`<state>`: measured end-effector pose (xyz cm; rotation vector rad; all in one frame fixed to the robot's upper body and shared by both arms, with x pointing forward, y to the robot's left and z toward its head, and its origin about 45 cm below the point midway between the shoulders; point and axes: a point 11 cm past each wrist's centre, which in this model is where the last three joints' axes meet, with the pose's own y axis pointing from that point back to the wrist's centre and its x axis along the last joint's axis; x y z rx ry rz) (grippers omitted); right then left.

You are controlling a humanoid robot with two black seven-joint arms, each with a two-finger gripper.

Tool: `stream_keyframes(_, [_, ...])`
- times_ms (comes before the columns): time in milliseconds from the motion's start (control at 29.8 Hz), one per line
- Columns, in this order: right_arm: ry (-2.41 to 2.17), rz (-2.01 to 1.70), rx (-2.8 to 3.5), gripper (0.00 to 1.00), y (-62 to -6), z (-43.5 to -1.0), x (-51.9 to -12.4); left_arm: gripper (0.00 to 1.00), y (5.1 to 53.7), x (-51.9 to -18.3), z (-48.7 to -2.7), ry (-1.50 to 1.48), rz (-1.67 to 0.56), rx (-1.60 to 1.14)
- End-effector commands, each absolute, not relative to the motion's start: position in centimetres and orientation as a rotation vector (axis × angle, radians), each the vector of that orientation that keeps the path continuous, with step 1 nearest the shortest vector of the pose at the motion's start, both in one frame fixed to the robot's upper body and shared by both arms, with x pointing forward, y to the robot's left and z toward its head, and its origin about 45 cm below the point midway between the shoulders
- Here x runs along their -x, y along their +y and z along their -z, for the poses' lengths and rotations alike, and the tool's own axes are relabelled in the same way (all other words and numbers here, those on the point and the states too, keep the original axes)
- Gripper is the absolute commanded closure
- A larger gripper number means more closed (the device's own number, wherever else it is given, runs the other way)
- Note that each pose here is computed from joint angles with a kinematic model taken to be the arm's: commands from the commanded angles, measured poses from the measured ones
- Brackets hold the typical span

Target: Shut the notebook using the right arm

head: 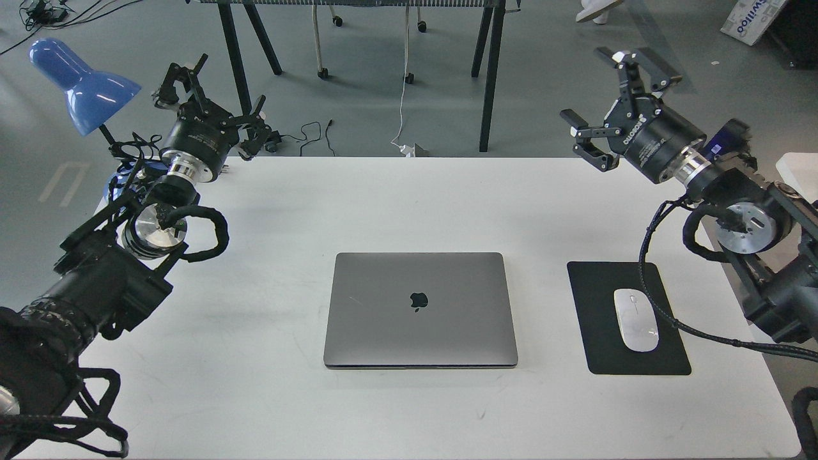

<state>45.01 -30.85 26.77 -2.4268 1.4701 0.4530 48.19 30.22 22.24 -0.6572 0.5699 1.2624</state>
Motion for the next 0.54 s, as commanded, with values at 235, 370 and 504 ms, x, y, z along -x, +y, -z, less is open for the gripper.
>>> stream_keyframes(235, [1.553, -0.676, 1.887, 0.0, -39.2, -25.5, -46.0, 0.0, 30.3, -48.2, -22.3, 0.571, -1.263, 0.66])
stream_keyframes(370, [1.561, -0.677, 1.88, 0.0, -39.5, -25.4, -46.0, 0.0, 30.4, -48.2, -22.3, 0.57, -1.265, 0.661])
stream_keyframes(504, [1.56, -0.673, 1.877, 0.0, -39.5, -25.5, -46.1, 0.0, 30.3, -48.2, -22.3, 0.57, -1.264, 0.66])
